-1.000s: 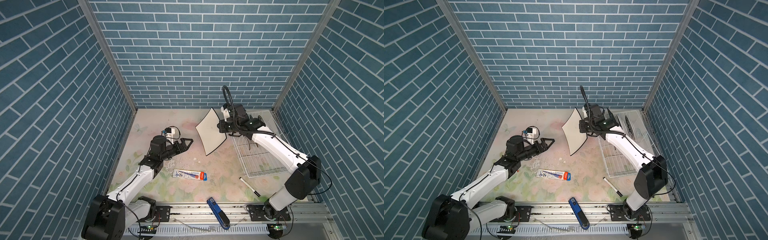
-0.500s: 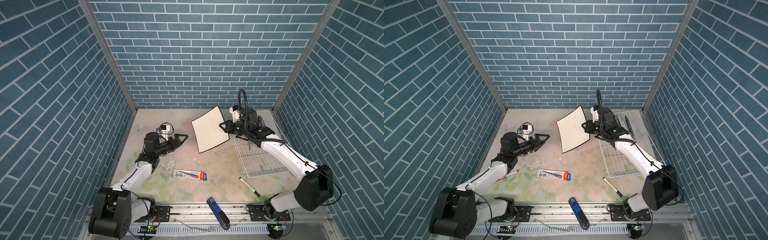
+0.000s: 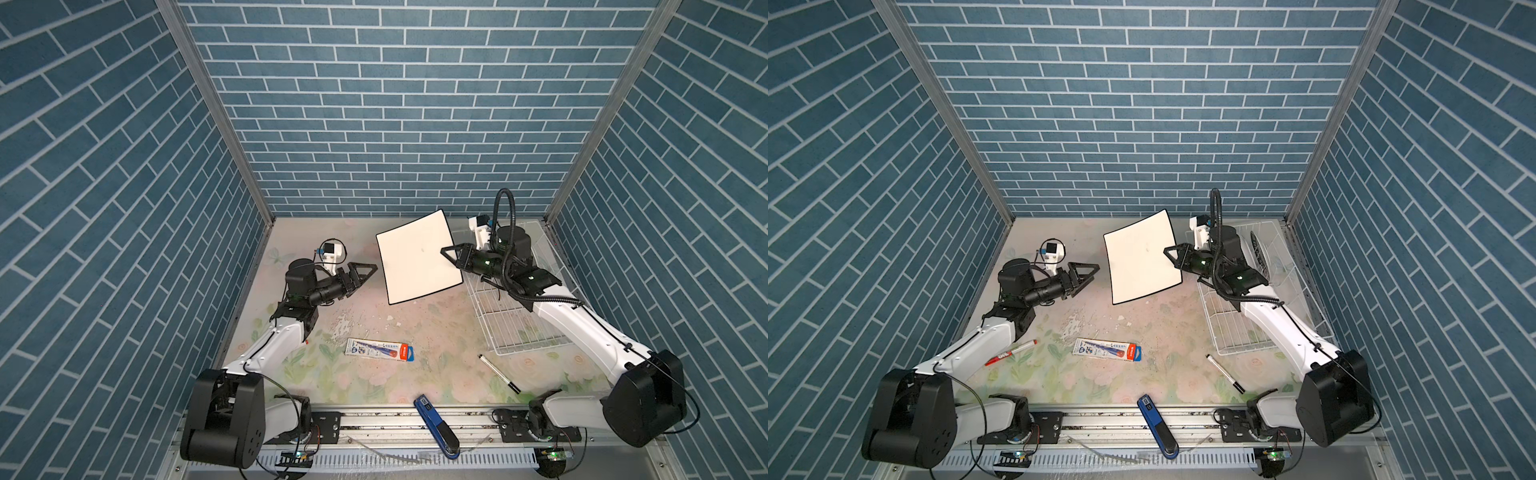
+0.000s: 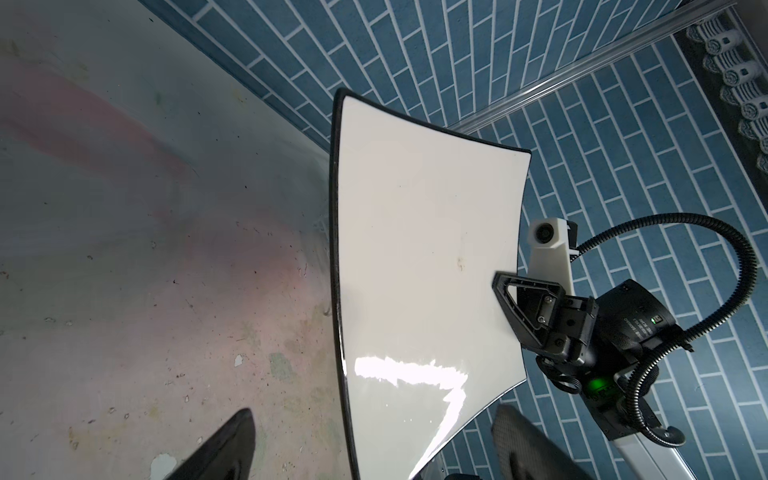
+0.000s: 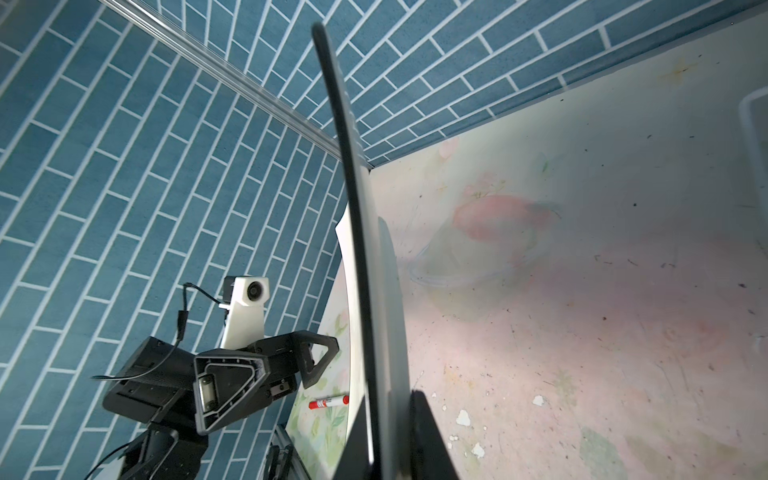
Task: Unload the plates from the dish rack
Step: 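Carry the white plate toward the left gripper while left gripper reaches for its edge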
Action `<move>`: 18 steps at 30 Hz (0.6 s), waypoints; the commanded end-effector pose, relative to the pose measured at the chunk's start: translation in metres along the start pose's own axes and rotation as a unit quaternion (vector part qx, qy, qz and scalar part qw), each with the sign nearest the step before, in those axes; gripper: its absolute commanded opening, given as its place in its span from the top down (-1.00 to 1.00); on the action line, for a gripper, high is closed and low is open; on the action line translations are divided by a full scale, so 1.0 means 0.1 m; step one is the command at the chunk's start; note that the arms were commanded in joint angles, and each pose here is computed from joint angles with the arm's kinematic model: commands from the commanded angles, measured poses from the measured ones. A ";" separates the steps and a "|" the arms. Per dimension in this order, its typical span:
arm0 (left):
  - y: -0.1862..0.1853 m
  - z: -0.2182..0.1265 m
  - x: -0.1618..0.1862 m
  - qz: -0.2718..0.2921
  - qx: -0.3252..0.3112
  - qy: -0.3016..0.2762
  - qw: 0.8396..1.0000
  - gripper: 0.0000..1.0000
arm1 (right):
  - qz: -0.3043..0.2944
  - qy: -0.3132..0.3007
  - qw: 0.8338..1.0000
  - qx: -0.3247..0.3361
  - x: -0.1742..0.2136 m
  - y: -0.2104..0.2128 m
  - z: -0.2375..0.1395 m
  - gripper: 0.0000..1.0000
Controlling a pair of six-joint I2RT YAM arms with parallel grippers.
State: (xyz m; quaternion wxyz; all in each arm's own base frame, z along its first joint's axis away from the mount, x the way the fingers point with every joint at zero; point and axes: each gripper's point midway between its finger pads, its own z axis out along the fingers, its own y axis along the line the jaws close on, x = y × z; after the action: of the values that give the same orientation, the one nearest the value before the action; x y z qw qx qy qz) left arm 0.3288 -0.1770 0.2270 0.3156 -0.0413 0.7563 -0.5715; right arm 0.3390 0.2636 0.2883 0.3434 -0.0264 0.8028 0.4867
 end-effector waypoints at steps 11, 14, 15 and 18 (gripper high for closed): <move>-0.18 0.09 -0.16 -0.019 0.066 -0.007 0.998 -0.63 | 0.022 -0.025 0.988 -0.154 -0.28 0.68 -0.18 1.00; -0.25 0.10 -0.18 -0.021 0.085 -0.006 0.996 -0.52 | 0.031 -0.017 0.986 -0.165 -0.26 0.69 -0.16 1.00; -0.27 0.10 -0.18 -0.022 0.092 -0.006 0.996 -0.49 | 0.034 -0.015 0.985 -0.168 -0.25 0.69 -0.15 1.00; -0.34 0.10 -0.21 -0.026 0.111 -0.005 0.993 -0.37 | 0.037 -0.009 0.983 -0.181 -0.24 0.72 -0.14 1.00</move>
State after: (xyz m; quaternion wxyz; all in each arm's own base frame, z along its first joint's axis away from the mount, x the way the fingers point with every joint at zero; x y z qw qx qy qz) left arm 0.3438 -0.1858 0.2435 0.2955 -0.0542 0.7105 -0.6363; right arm 0.3335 0.2780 0.3009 0.2943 -0.0184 0.7693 0.5667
